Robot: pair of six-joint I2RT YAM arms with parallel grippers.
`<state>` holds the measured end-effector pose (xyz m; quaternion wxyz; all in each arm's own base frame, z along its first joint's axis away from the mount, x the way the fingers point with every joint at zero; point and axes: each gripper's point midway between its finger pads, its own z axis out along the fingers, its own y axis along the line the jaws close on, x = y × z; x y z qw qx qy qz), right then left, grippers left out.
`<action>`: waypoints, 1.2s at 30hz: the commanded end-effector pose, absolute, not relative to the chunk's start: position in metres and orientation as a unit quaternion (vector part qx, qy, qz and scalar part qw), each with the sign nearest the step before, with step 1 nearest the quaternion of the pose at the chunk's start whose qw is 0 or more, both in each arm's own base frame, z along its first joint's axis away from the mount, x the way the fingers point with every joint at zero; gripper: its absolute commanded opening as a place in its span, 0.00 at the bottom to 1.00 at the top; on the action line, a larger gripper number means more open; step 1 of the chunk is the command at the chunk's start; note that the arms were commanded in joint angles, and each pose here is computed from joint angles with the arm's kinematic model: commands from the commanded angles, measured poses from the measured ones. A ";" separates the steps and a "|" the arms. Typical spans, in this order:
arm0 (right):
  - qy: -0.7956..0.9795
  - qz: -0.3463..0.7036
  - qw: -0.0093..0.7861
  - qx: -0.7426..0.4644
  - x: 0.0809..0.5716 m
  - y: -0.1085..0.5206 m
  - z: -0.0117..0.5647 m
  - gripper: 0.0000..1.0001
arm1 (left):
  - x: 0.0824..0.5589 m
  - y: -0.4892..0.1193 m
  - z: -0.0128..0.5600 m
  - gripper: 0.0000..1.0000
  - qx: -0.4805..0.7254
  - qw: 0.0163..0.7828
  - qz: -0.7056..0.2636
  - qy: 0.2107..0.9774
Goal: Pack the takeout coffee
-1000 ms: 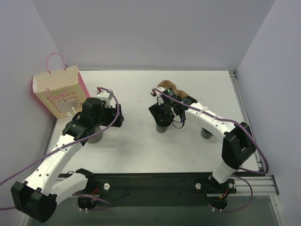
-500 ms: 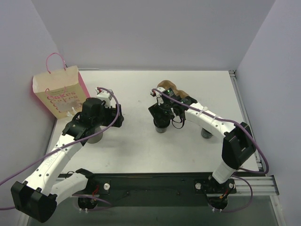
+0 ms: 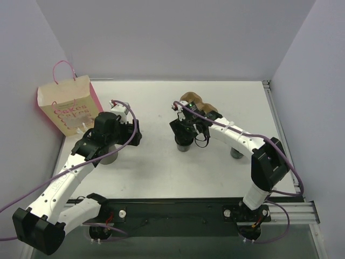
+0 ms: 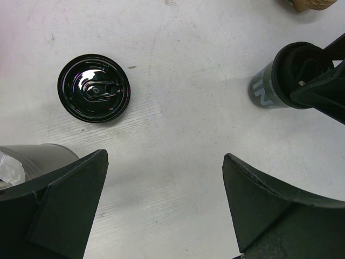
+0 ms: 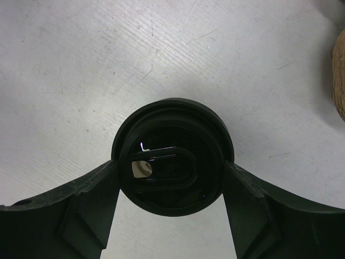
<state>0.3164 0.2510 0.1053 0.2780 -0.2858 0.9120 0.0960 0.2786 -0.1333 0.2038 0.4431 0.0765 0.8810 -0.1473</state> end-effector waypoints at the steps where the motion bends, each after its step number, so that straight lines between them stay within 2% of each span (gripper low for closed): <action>1: 0.936 0.071 0.216 -0.270 0.293 0.243 0.067 0.68 | 0.279 -0.134 0.209 0.97 0.084 0.450 -0.147 0.877; 11: 0.954 -0.034 0.225 -0.196 0.296 0.194 0.071 0.65 | 0.279 -0.133 0.209 0.97 0.084 0.451 -0.146 0.876; 22: 0.967 -0.072 0.234 -0.066 0.300 0.107 0.087 0.63 | 0.279 -0.133 0.212 0.97 0.084 0.456 -0.147 0.873; 27: 0.969 -0.070 0.235 -0.014 0.308 0.074 0.089 0.63 | 0.278 -0.134 0.213 0.97 0.085 0.458 -0.150 0.872; 33: 0.970 -0.025 0.241 0.010 0.323 0.070 0.085 0.64 | 0.278 -0.132 0.211 0.97 0.083 0.457 -0.145 0.874; 36: 0.970 -0.013 0.243 0.023 0.328 0.066 0.086 0.71 | 0.279 -0.130 0.211 0.97 0.079 0.458 -0.140 0.874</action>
